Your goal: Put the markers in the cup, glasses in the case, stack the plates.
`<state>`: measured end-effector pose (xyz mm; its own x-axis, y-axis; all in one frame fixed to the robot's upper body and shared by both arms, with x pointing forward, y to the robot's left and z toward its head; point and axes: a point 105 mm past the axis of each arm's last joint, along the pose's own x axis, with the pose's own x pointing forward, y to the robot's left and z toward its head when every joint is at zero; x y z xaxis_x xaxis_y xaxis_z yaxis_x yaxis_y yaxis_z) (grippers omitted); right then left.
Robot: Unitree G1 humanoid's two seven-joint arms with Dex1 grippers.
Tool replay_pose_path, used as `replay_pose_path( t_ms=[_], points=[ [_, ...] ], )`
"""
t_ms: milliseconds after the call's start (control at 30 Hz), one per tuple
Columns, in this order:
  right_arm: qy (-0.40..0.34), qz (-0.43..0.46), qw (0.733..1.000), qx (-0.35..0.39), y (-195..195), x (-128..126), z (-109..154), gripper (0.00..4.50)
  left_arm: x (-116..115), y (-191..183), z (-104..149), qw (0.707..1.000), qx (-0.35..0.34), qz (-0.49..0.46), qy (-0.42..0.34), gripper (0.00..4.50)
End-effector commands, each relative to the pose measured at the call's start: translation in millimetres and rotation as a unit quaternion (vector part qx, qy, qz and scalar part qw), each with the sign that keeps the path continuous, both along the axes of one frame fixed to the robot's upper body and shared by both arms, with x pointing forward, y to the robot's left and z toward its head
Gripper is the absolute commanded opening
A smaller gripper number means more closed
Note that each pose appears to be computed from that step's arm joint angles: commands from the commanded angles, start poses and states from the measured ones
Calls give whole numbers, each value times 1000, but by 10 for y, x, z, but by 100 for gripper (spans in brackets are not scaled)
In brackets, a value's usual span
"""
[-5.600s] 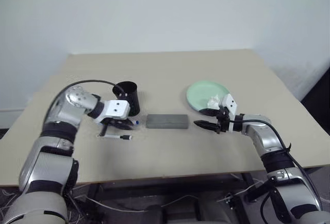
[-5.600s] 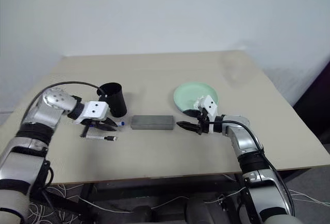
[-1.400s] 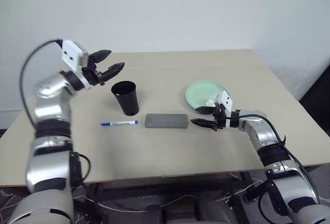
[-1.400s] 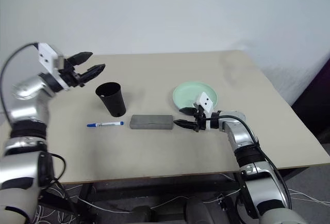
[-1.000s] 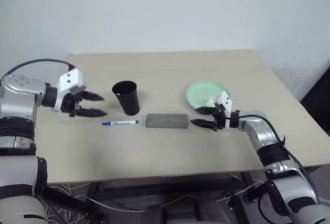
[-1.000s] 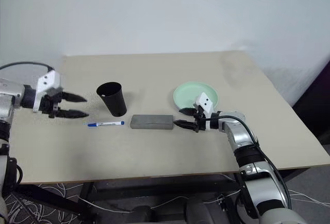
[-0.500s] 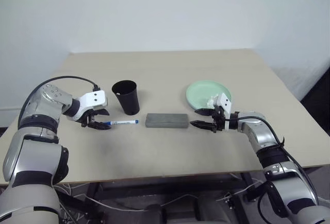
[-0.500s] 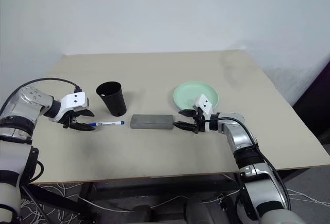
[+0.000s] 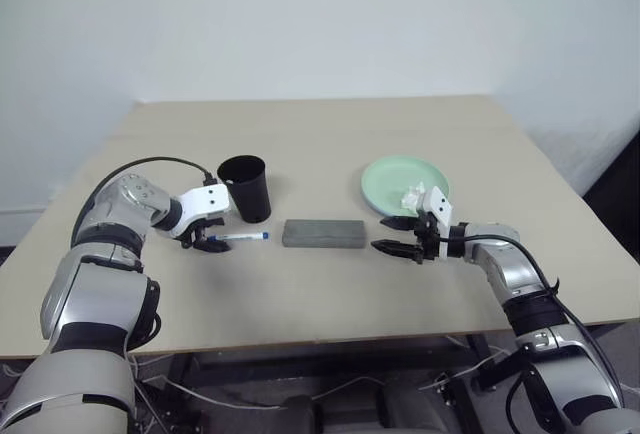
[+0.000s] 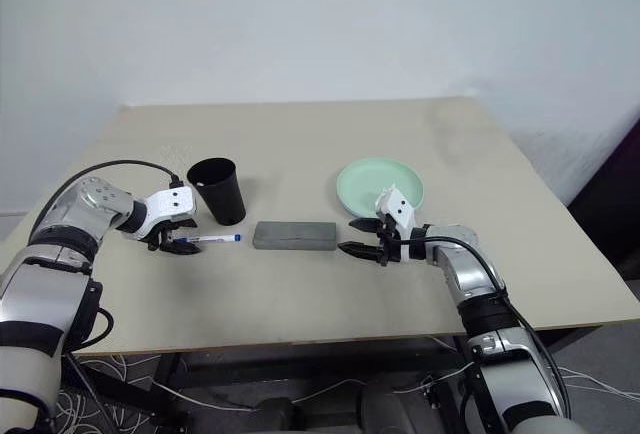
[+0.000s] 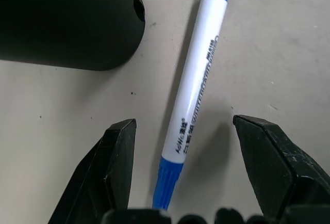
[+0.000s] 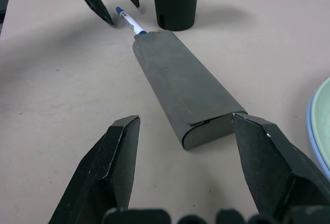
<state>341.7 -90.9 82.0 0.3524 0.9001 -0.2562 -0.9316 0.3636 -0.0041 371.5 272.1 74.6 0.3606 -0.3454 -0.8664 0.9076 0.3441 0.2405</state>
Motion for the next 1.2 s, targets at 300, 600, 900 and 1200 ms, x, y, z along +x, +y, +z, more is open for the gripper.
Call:
replay_pose_path(
  t_ms=[300, 600, 900, 1200],
  points=[
    [-25, -16, 1000, 11, -49, -2, 149, 309, -133, -65, 94, 994, -55, 14, 98, 315],
    [-24, -16, 999, 13, -24, 12, 150, 309, -213, -59, 140, 990, -64, -7, 126, 278],
    [-26, -11, 999, 15, 23, 42, 163, 309, -253, 0, 82, 991, -56, -8, 124, 1],
    [-26, -9, 999, 17, 31, 45, 159, 309, -274, -110, 208, 987, -91, -69, 112, 1]
  ],
)
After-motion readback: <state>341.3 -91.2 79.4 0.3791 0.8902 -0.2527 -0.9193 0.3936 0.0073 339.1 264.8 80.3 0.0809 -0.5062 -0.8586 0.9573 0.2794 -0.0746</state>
